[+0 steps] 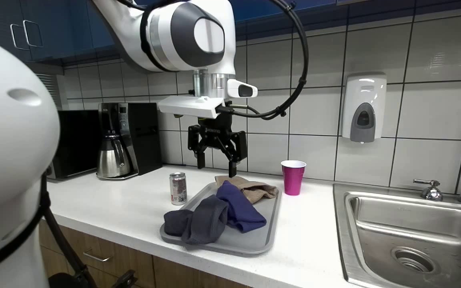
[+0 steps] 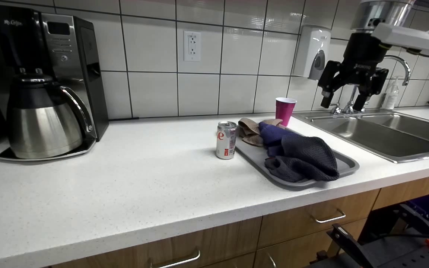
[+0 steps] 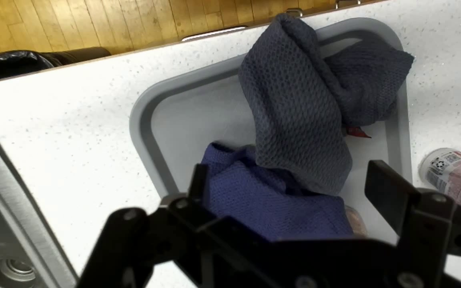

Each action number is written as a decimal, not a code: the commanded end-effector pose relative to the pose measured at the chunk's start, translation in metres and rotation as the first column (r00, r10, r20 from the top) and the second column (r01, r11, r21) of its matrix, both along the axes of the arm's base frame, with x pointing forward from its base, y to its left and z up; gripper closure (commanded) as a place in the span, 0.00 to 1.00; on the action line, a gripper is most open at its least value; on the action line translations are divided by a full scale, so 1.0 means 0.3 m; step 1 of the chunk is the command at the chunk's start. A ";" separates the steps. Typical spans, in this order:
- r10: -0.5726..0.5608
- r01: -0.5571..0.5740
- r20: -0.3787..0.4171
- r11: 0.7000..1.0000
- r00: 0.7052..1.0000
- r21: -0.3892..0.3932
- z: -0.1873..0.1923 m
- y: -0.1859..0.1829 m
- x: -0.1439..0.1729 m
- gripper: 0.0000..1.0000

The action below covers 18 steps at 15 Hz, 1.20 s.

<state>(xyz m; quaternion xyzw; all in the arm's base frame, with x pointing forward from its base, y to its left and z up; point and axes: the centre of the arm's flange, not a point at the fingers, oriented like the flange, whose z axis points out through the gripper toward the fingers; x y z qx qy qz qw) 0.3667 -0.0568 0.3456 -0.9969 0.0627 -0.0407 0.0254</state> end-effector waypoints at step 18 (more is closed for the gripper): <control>-0.017 0.019 -0.129 1.000 0.992 0.017 -0.405 0.123 0.036 0.00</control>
